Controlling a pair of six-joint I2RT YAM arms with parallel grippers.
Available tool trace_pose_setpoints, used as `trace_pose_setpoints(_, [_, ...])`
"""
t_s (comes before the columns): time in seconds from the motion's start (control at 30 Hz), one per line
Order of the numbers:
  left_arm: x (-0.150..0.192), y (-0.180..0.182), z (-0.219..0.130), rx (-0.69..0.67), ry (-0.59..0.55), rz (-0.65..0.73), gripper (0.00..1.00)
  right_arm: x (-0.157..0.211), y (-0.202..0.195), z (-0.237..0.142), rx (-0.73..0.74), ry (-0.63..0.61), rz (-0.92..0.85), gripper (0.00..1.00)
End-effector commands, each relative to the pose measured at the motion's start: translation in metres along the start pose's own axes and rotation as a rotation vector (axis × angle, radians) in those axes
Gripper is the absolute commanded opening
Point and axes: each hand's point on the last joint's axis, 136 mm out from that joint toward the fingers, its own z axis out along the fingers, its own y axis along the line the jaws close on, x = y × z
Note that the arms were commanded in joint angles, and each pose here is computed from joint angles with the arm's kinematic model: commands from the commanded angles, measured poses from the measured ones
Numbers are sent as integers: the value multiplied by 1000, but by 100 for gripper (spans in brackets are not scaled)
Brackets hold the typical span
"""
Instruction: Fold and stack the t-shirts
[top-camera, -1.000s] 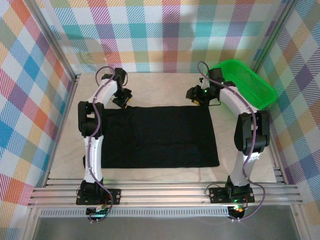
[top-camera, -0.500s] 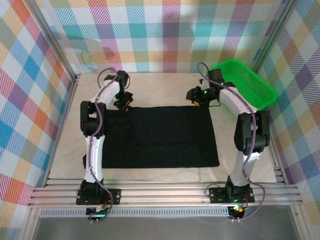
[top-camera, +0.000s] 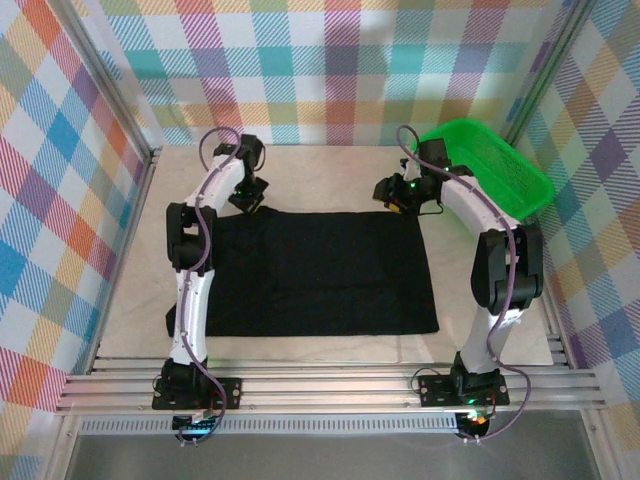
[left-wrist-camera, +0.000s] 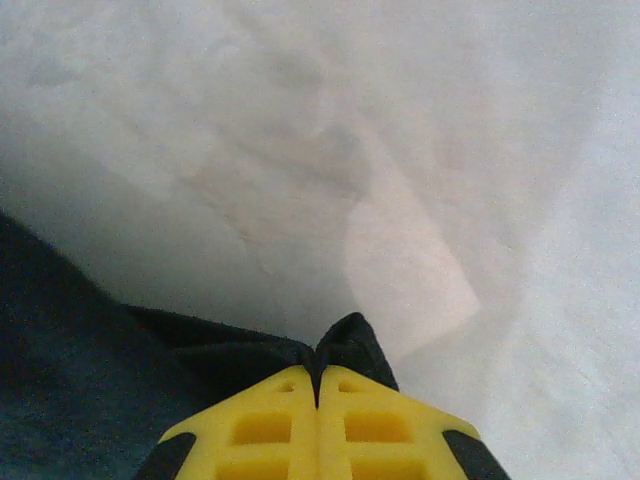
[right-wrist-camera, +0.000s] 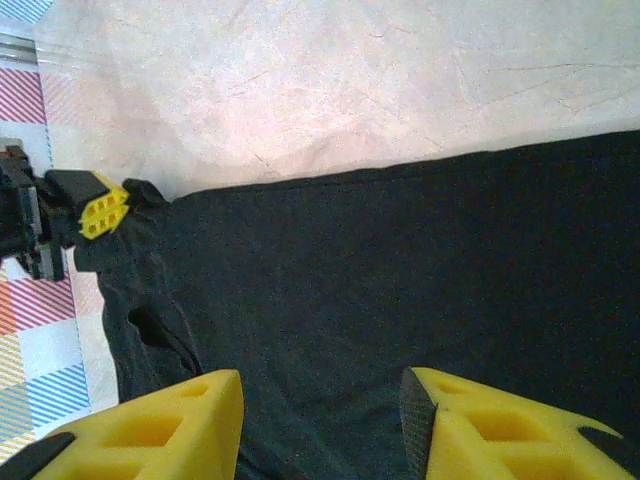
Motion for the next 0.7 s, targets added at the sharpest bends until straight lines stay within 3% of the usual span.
trace_pose_setpoints(0.0, [13,-9,-11,-20,-36,158,0,3,6,-7,-10,-6,-21,47])
trace_pose_setpoints(0.13, [27,-18,-10,-15,-28,273,0,3,6,-6,-13,-4,-23,46])
trace_pose_setpoints(0.33, [34,-26,-19,-47,-107,433,0,5,8,-8,-18,-1,-26,46])
trace_pose_setpoints(0.57, [50,-28,-41,-96,-203,522,0,8,7,-10,-18,0,-29,46])
trace_pose_setpoints(0.67, [66,-23,-47,-104,-203,499,0,10,6,-10,-17,-1,-27,46])
